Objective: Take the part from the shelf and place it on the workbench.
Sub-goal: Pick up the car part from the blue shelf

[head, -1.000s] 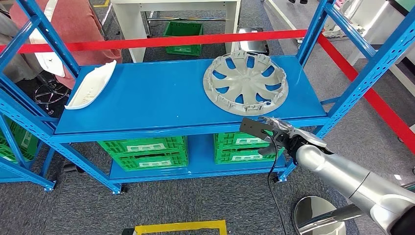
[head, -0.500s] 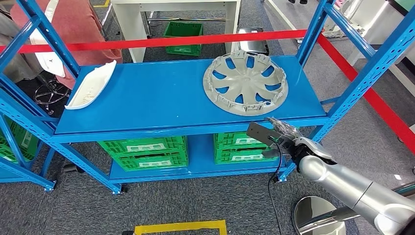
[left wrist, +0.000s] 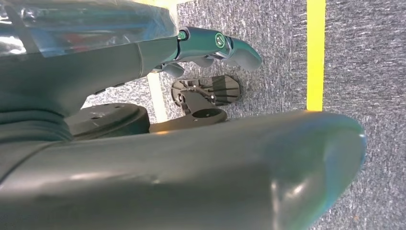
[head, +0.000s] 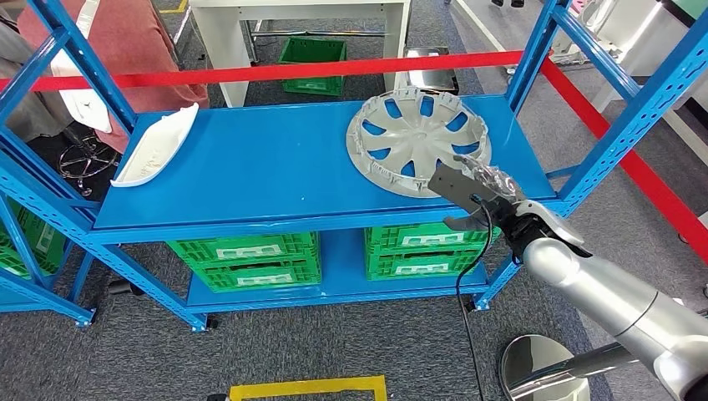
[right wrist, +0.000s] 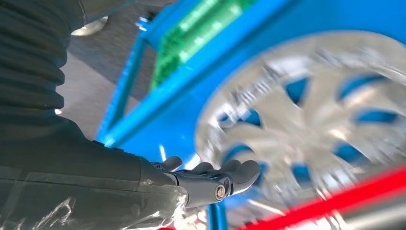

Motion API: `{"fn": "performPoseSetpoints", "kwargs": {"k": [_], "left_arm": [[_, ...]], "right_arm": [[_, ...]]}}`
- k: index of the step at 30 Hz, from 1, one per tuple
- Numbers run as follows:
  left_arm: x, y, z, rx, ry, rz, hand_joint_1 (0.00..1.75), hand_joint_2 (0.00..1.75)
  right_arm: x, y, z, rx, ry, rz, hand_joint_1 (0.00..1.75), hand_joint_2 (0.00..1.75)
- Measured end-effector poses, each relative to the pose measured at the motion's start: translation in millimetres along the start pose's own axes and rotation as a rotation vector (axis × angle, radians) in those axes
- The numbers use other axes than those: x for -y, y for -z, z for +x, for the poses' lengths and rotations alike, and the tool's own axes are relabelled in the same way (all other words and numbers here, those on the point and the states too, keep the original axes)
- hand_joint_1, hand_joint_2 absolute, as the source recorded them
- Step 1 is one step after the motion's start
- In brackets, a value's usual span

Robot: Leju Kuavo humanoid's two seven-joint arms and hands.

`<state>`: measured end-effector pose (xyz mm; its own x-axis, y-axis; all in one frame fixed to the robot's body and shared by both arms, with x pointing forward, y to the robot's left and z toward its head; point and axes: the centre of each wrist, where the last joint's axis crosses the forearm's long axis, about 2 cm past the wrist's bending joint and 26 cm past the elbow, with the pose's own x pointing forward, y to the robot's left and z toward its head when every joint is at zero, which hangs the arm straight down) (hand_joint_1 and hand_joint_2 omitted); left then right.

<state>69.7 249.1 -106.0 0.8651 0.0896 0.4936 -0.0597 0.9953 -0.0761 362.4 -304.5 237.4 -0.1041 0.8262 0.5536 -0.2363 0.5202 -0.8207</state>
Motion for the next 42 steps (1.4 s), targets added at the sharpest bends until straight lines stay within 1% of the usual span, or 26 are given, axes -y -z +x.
{"fn": "performPoseSetpoints", "kwargs": {"k": [4,10,18,25,42], "left_arm": [[1,0,1,0.001,-0.003,0.005,0.00,0.00],[1,1,3,0.004,-0.012,0.020,0.00,0.00],[4,4,12,0.015,-0.019,0.017,0.00,0.00],[9,5,14,0.018,-0.024,0.007,0.00,0.00],[9,4,13,0.010,-0.014,0.005,0.00,0.00]], "right_arm": [[11,-1,15,0.066,0.014,-0.058,0.00,1.75],[19,-2,38,0.132,-0.013,-0.127,0.00,1.75],[21,-1,57,0.183,-0.023,-0.144,0.00,1.75],[15,-1,59,0.188,-0.030,-0.122,0.00,1.75],[8,-3,57,0.177,-0.026,-0.108,0.00,1.75]]}}
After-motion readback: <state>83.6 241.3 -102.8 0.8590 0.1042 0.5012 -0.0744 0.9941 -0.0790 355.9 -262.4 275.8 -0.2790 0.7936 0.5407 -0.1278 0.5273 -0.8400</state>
